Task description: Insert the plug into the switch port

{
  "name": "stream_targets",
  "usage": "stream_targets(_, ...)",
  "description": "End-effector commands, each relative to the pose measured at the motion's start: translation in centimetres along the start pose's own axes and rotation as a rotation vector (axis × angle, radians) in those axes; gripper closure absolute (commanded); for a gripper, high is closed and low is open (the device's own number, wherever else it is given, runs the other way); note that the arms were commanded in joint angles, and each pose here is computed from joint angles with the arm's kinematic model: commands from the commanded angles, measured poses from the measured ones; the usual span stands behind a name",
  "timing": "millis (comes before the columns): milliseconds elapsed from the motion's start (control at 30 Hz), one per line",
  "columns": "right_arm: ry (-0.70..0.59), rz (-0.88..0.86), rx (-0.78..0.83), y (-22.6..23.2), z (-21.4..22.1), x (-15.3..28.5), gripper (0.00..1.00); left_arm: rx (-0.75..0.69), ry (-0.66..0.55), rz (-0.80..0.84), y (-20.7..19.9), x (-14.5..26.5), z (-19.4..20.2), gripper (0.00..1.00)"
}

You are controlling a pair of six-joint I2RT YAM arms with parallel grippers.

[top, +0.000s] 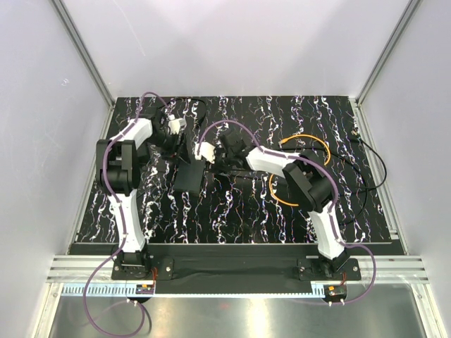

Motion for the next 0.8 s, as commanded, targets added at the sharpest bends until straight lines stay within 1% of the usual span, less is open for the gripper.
stream_targets(0, -0.075, 0.024, -0.006, -1.5, -3.4, 4.7, 0.38, -0.051, -0.121, 0.022, -2.6, 3.6, -2.7, 0.37)
stream_targets(33, -0.075, 0.031, -0.021, -1.8, -3.4, 5.6, 0.32, -0.035, -0.121, 0.022, -2.6, 3.4, -2.3, 0.36)
stream_targets(67, -0.081, 0.034, -0.031, -2.0, -3.8, 6.3, 0.29, -0.051, -0.155, 0.007, -2.8, 4.0, -2.8, 0.36)
stream_targets(100, -0.104, 0.045, -0.046, -2.2, -4.7, 7.6, 0.25, -0.023, -0.173, -0.002, -2.8, 4.3, -2.9, 0.36)
stream_targets(133, -0.096, 0.037, -0.068, -2.2, -4.7, 8.5, 0.24, -0.003, -0.176, -0.004, -2.8, 4.2, -2.4, 0.35)
stream_targets(167, -0.112, 0.055, -0.080, -2.6, -5.4, 10.1, 0.23, -0.024, -0.224, -0.022, -3.1, 5.0, -3.2, 0.35)
stream_targets(233, -0.121, 0.063, -0.137, -2.8, -5.8, 12.1, 0.23, -0.002, -0.267, -0.030, -3.3, 5.8, -3.4, 0.34)
stream_targets(267, -0.120, 0.077, -0.166, -2.9, -6.0, 14.1, 0.23, -0.026, -0.304, -0.044, -3.8, 6.7, -3.9, 0.34)
stream_targets(333, -0.075, 0.069, -0.247, -2.3, -4.8, 16.3, 0.25, -0.055, -0.349, -0.038, -4.7, 7.7, -4.3, 0.34)
stream_targets(367, -0.086, 0.091, -0.277, -2.5, -4.7, 18.7, 0.26, -0.086, -0.382, -0.038, -5.7, 8.7, -4.6, 0.34)
stream_targets(467, 0.033, 0.096, -0.368, -1.3, -1.1, 21.5, 0.33, -0.154, -0.445, -0.022, -7.9, 10.9, -4.8, 0.34)
stream_targets(500, 0.060, 0.120, -0.387, -1.5, 0.5, 23.2, 0.36, -0.179, -0.456, -0.012, -8.4, 11.3, -4.8, 0.34)
stream_targets(567, 0.130, 0.123, -0.432, -1.0, 3.3, 25.4, 0.38, -0.225, -0.481, -0.001, -9.9, 12.4, -4.3, 0.34)
stream_targets(600, 0.176, 0.103, -0.420, -0.8, 5.1, 25.9, 0.39, -0.259, -0.487, -0.005, -10.2, 12.7, -4.1, 0.34)
stream_targets(633, 0.240, 0.110, -0.469, -1.0, 7.5, 27.3, 0.41, -0.281, -0.491, -0.005, -10.6, 13.0, -3.8, 0.34)
stream_targets(700, 0.312, 0.116, -0.473, -1.4, 10.2, 28.4, 0.45, -0.325, -0.481, -0.010, -11.5, 13.4, -2.9, 0.34)
stream_targets(733, 0.357, 0.107, -0.511, -1.4, 11.9, 29.5, 0.51, -0.334, -0.474, -0.007, -11.8, 13.4, -2.6, 0.34)
stream_targets(767, 0.383, 0.099, -0.524, -1.6, 13.0, 29.7, 0.54, -0.341, -0.466, 0.003, -12.5, 13.3, -1.9, 0.34)
Point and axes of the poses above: each gripper's point midway between its finger pads, its own x axis back along the fingers, its own y axis along the line the jaws close on, z = x × y, the point moved 5 cm from there along x, back along the fingers, and after that the axes turned 14 degrees about -x, right-handed, at the moved point
